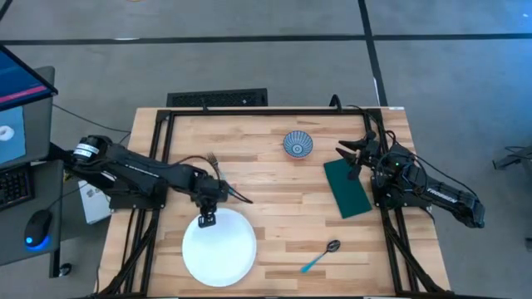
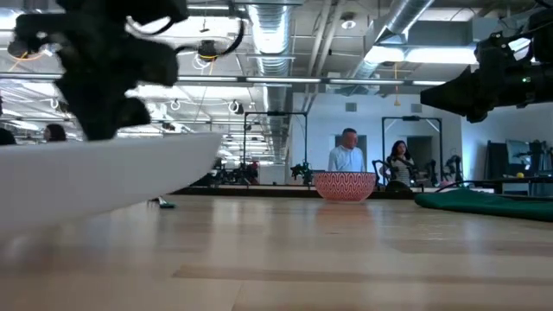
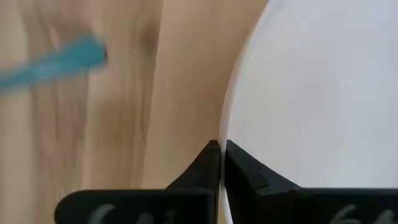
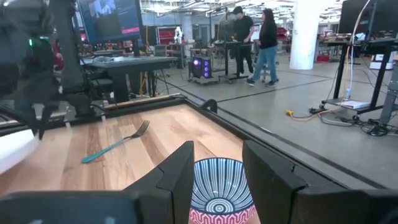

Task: Set table place
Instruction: Move the white plate to the center of the table, then put the blue bowl on the white plate

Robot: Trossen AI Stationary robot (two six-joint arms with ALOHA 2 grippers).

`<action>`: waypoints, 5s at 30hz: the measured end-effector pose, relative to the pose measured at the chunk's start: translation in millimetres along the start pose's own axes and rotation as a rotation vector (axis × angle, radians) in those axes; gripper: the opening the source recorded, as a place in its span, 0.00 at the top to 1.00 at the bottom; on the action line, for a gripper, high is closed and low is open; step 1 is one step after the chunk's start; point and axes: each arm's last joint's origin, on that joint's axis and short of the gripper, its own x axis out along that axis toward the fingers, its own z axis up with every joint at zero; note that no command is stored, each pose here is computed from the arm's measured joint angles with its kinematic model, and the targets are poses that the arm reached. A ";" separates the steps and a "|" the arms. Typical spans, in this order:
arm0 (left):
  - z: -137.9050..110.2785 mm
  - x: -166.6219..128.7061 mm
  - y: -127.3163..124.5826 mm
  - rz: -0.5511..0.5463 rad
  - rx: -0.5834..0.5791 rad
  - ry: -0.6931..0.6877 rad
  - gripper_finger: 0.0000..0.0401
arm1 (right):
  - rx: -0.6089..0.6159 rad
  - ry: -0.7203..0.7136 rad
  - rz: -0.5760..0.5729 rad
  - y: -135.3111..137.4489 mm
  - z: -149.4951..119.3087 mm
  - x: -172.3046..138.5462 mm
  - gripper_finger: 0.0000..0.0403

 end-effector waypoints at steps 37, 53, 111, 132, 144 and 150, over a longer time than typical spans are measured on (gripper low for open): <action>178.4 12.0 83.7 -0.028 -0.014 0.080 1.00 | -0.021 0.036 -0.002 0.0 -2.8 2.1 0.60; 181.8 42.7 104.9 0.016 -0.035 0.111 1.00 | -0.019 0.079 -0.001 -0.1 -6.3 4.7 0.60; 179.8 61.3 127.2 -0.039 -0.112 0.147 0.78 | -0.013 0.197 0.001 -0.4 -16.5 11.0 0.60; 186.9 -88.0 88.3 0.119 0.058 -0.093 0.78 | -0.013 0.196 0.001 -0.4 -16.5 11.0 0.60; 104.6 -186.6 53.4 0.410 0.072 -0.598 0.78 | 0.099 0.116 0.002 0.3 2.1 11.9 0.60; 48.5 -175.4 50.0 0.416 0.018 -0.782 0.78 | 0.120 0.130 0.028 3.1 38.2 16.4 0.60</action>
